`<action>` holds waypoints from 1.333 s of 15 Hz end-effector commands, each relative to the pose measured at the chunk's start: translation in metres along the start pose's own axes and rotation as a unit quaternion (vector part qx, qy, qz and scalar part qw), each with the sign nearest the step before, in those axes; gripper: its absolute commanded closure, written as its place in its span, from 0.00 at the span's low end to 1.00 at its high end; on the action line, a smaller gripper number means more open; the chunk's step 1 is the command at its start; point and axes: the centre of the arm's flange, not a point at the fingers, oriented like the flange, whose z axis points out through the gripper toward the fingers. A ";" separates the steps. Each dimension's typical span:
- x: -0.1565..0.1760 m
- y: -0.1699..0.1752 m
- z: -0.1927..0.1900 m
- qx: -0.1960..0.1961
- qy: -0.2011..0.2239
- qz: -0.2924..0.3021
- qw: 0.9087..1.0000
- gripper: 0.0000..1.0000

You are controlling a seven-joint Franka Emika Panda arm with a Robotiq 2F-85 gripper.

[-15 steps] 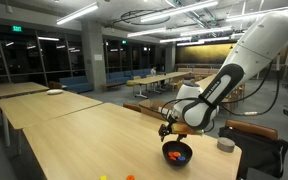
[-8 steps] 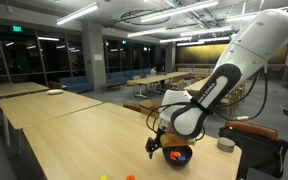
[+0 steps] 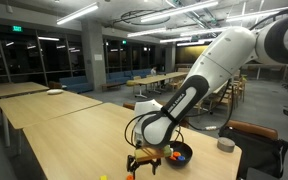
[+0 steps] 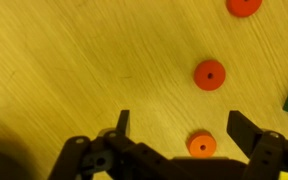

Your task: Pick up some of the orange objects from the table and put them in the bowl

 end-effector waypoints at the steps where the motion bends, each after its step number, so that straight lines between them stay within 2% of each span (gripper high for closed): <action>1: 0.016 -0.041 0.017 -0.003 -0.032 0.018 0.999 0.00; 6: 0.020 -0.051 0.042 0.011 -0.064 0.039 0.997 0.00; 12: 0.017 -0.050 0.054 0.025 -0.075 0.059 0.995 0.00; 20: -0.006 -0.057 0.058 0.010 -0.057 0.049 0.997 0.00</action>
